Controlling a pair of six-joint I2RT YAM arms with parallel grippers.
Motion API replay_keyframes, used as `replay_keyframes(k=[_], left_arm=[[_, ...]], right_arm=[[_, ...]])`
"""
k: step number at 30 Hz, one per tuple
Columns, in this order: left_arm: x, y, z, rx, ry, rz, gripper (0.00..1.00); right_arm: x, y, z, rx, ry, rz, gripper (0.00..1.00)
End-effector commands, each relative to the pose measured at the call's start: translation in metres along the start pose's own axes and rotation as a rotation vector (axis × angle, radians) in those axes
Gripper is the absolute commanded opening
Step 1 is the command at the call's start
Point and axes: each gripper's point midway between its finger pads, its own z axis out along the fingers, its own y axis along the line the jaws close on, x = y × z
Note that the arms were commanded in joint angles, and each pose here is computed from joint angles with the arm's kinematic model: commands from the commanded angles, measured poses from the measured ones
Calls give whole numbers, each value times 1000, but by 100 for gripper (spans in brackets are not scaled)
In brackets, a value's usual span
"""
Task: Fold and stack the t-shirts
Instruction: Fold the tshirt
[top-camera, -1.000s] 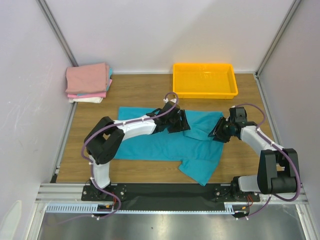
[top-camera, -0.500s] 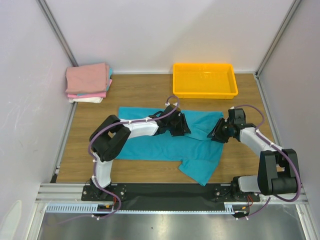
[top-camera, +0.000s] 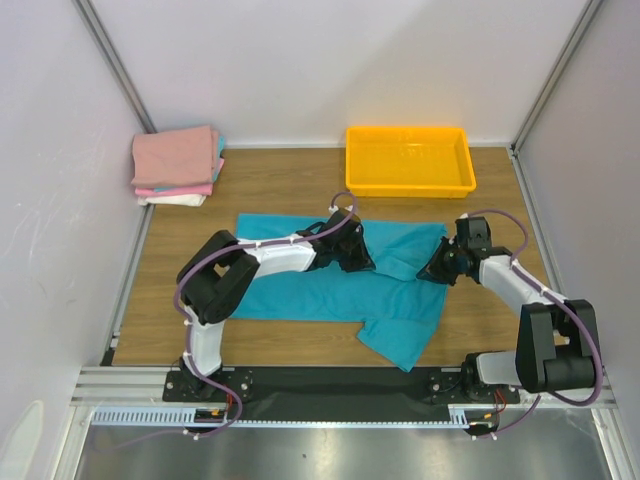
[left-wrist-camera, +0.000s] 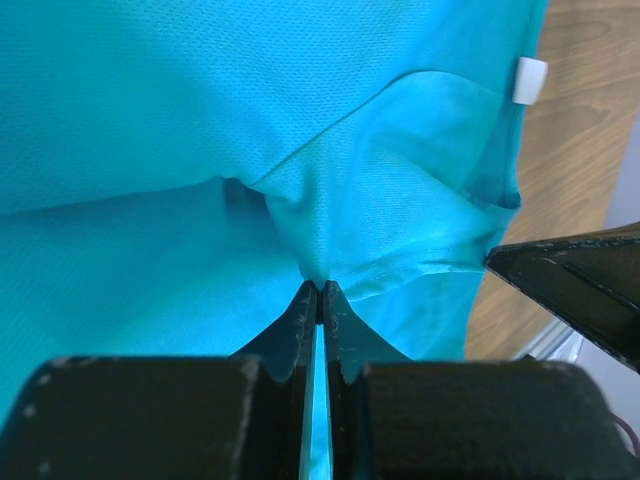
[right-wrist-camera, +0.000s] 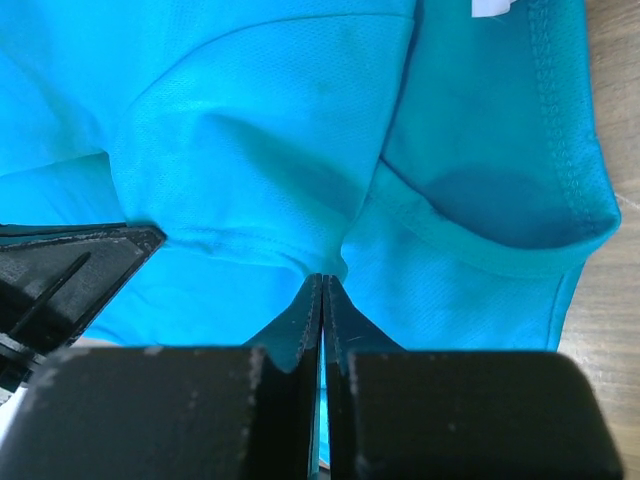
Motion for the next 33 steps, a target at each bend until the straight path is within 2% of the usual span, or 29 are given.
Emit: replay_keyframes(k=[1, 10, 16, 19, 21, 22, 23, 25, 28, 33], left_arm=[[-23, -30, -31, 58, -71, 21, 7], [-27, -25, -41, 45, -72, 5, 5], [-24, -13, -39, 7, -58, 15, 5], [-18, -4, -35, -18, -39, 32, 6], [-15, 5, -32, -45, -31, 41, 10], [-14, 7, -32, -50, -32, 53, 14], [-15, 10, -32, -65, -33, 71, 17], [-16, 15, -30, -89, -37, 92, 23], [-24, 12, -30, -93, -52, 142, 26], [-22, 14, -24, -101, -32, 157, 27]], right_arm=[[-8, 14, -13, -37, -32, -25, 0], [-1, 13, -21, -38, -23, -27, 0], [19, 6, -16, -40, 55, -20, 0], [25, -2, -15, -12, 71, -29, 6], [19, -5, -16, 12, 45, -33, 14], [11, -3, -18, 9, 20, -32, 18], [6, -2, -18, 15, 3, -31, 26], [-12, 0, -19, 18, -53, -22, 29], [-43, 4, -17, 16, -132, -12, 38], [-87, 7, 1, 29, -189, -25, 40]])
